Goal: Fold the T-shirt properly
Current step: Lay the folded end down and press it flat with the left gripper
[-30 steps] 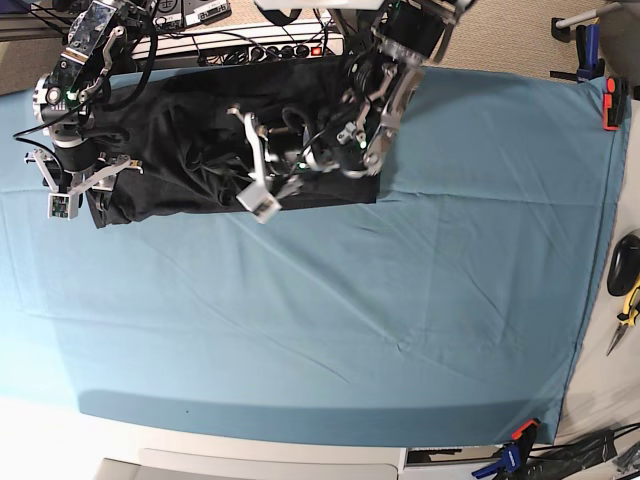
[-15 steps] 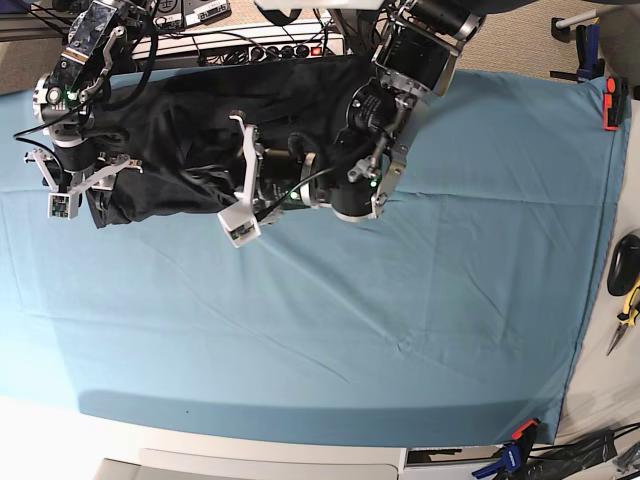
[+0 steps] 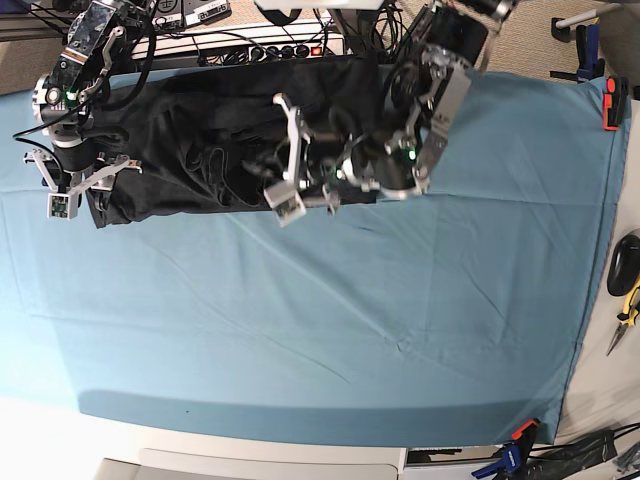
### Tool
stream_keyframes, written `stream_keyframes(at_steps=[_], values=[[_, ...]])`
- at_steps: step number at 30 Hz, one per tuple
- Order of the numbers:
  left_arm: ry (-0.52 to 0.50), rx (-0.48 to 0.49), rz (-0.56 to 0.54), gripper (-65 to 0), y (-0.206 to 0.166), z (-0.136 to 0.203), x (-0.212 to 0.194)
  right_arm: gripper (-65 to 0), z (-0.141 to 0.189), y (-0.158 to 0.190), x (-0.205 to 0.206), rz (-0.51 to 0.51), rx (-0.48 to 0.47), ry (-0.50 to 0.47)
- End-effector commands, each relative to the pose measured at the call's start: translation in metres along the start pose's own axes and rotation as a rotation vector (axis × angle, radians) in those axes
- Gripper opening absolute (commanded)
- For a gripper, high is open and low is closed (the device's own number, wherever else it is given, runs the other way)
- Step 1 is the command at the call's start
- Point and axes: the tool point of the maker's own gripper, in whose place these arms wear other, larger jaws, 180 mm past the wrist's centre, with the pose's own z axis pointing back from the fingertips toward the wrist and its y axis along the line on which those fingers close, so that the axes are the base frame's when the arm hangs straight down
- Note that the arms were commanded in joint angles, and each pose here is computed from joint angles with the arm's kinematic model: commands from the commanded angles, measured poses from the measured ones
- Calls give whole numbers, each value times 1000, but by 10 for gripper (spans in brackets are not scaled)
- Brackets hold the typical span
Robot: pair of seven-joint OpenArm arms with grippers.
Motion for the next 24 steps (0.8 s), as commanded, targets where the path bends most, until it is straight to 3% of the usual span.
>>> stream_keyframes(at_steps=[1,10,24], values=[[-64,6,-27,-650,-1,1,17,-384,2,-5,14,11,-12,-48],[-47,209,-66,-650,33,3,10,-384,2,-5,14,11,-12,-48],[-66,217,-25,-650,48,-13,-5,-384,2,-4,14,4,-4,-52]])
